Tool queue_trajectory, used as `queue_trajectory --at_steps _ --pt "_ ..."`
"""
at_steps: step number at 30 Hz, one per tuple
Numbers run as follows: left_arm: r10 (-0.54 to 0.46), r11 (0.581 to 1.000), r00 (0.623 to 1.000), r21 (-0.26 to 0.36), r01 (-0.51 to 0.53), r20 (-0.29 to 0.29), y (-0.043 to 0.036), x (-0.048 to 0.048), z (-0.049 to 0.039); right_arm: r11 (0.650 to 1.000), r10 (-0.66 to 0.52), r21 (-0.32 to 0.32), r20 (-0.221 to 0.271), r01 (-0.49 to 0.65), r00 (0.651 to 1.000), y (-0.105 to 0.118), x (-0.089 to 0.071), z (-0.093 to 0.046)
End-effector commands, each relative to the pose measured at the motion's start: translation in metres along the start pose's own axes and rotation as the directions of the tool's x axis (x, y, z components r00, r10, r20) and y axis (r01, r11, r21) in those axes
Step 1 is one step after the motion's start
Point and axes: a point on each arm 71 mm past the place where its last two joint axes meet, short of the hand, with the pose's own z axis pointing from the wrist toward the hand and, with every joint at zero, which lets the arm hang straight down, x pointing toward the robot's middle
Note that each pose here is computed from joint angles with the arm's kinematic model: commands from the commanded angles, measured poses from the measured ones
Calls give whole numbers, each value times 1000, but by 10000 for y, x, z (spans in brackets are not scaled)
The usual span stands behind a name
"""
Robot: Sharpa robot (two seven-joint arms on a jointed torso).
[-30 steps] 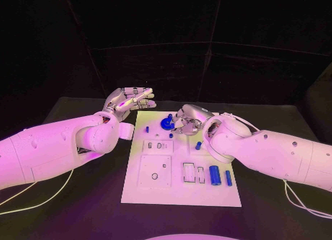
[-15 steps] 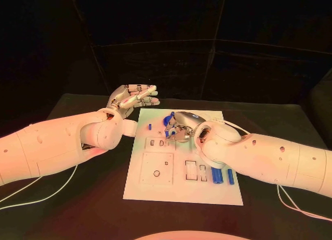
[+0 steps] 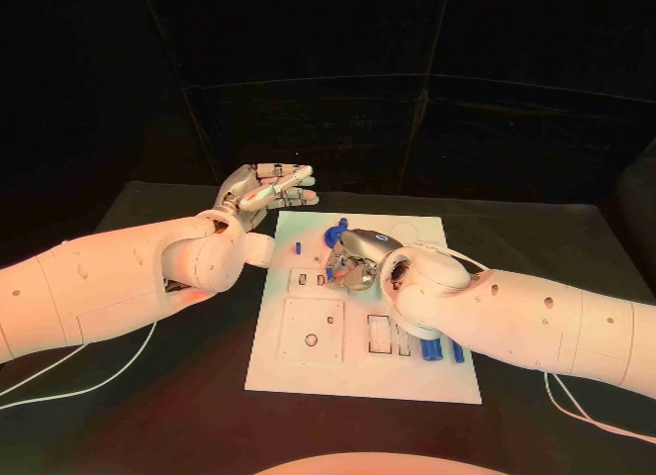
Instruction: Assemble the parts on the task board
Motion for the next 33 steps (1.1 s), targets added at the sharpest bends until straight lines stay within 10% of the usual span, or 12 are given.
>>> queue_trajectory --at_steps 1,33 --pt "-2 1000 1000 7 2 -16 -14 18 4 1000 -26 -2 -8 26 1000 4 13 3" --pt "-2 1000 1000 3 2 -15 -12 8 4 999 -42 9 -69 43 997 -13 99 -3"
